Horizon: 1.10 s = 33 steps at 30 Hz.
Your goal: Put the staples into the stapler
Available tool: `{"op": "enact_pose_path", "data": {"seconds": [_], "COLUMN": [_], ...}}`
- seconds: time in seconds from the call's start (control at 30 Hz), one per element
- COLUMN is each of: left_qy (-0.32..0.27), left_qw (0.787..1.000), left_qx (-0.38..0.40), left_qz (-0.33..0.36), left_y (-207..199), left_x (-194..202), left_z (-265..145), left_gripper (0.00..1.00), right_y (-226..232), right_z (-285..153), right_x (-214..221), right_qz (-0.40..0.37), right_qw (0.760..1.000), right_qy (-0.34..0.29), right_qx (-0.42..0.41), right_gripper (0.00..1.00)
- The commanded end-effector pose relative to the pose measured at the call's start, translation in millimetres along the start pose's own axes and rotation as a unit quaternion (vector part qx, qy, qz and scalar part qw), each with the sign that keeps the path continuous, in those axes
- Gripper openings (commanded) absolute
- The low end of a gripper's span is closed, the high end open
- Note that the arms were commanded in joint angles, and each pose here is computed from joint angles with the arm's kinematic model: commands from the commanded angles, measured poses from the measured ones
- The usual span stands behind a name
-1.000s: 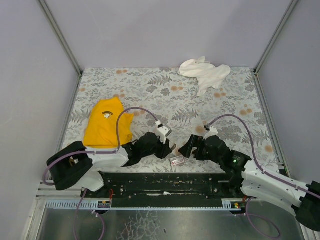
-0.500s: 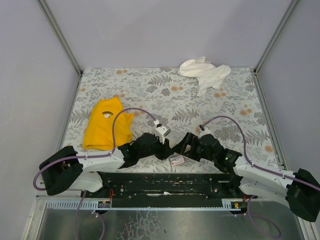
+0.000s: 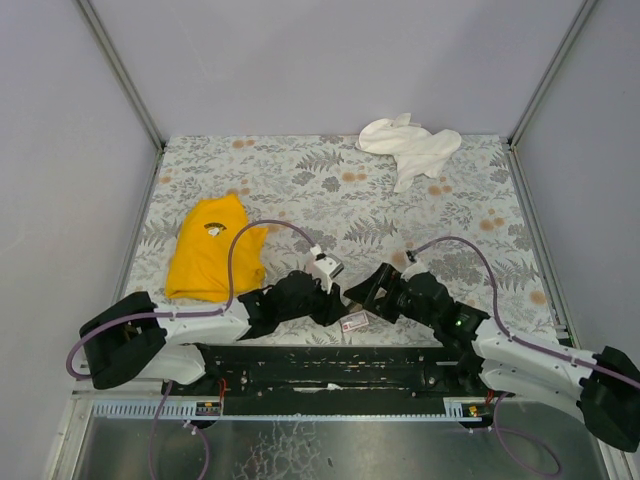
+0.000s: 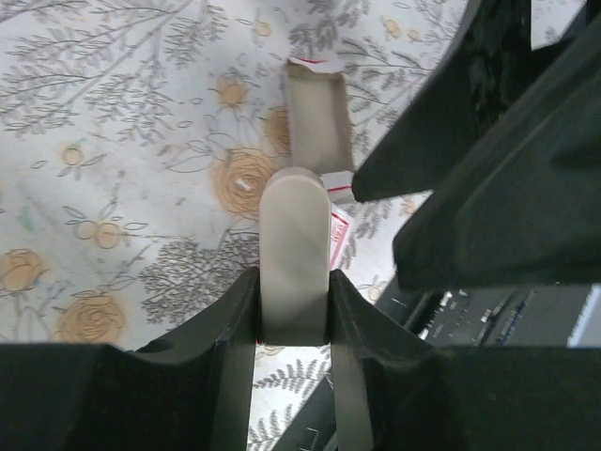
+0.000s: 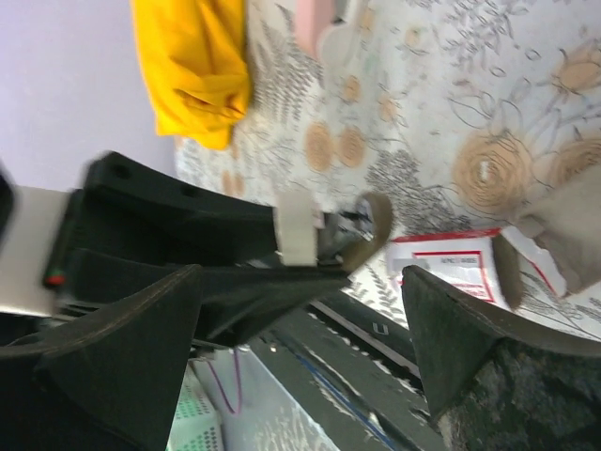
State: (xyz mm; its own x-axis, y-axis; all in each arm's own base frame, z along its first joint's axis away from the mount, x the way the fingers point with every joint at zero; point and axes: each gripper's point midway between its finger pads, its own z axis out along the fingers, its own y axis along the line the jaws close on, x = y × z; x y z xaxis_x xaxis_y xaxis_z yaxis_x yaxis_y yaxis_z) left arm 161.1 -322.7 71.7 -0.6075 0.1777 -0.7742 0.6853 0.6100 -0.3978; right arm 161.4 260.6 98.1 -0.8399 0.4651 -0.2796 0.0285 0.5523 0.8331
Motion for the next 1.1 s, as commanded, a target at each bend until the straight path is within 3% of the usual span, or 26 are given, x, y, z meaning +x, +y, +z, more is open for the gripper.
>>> {"op": "enact_pose_path", "data": {"seconds": [0.0,0.23,0.57,0.83,1.0,1.07], "left_qy": [-0.048,-0.047,-0.051,-0.051,-0.049,-0.052], "left_qw": [0.998,0.997,0.993,0.993,0.993,0.993], "left_qx": [0.031,0.065,0.106,0.109,0.106,0.107], "left_qz": [-0.002,0.011,0.015,0.017,0.012,0.010], "left_y": [-20,-33,-54,-57,-57,-58], "left_x": [-23,-27,-36,-35,-35,-37], "left_z": [-3,-9,-6,-6,-2,-1], "left_gripper": [0.00,0.00,0.00,0.00,0.00,0.00], "right_y": [13,14,35,34,33,32], "right_z": [-11,-21,-6,0,-2,-2], "right_x": [-25,-29,-16,-11,-11,-12], "right_qz": [0.040,0.039,0.011,0.028,0.038,0.043], "right_qw": [0.996,0.994,0.998,0.997,0.997,0.996], "right_qy": [-0.070,-0.087,-0.030,-0.020,-0.021,-0.025], "right_qx": [-0.041,-0.055,-0.060,-0.067,-0.068,-0.073], "right_gripper": [0.93,0.94,0.92,0.47,0.03,0.00]}}
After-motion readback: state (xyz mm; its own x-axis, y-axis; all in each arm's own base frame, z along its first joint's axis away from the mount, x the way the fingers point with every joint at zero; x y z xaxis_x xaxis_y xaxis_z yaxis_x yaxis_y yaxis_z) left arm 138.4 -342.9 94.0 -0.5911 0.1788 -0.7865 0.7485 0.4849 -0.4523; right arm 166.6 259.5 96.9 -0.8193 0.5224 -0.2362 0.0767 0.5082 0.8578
